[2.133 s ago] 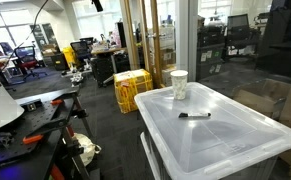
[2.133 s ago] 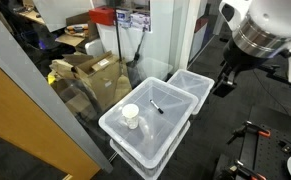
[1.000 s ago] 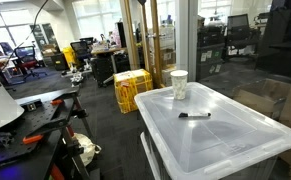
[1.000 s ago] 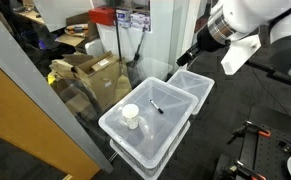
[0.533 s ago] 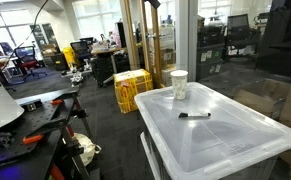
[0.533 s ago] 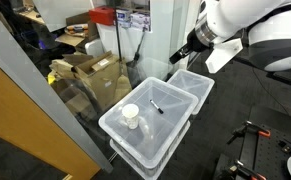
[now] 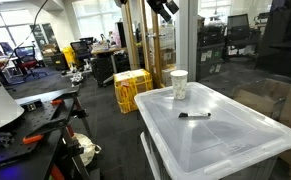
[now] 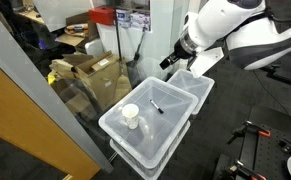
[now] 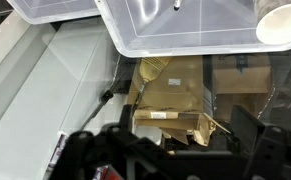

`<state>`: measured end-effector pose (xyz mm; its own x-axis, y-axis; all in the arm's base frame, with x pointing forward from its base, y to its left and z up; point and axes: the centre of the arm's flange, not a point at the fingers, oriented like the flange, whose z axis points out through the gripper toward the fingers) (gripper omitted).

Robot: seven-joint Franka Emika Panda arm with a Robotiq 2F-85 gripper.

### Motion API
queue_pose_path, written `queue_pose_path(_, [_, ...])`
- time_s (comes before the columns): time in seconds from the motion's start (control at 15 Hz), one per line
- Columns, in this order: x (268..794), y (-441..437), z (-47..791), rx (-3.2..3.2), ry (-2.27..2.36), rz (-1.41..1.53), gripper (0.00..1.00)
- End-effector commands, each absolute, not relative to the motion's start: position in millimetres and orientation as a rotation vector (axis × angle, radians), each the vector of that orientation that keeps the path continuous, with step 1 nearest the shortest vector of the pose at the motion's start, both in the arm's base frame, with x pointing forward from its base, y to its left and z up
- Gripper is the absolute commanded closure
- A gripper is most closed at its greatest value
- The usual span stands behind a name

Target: Put the black marker inside the white cup

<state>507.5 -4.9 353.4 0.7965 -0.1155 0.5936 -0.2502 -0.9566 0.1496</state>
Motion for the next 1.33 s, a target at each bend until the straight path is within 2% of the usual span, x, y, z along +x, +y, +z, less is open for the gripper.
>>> queue_pose_path(0.0, [538.5,-5.1,321.7,2.803,-0.295,0.892,0.00])
queue_pose_path(1.27, [582.0,-18.2,212.0,2.958,-0.312,0.759,0.00])
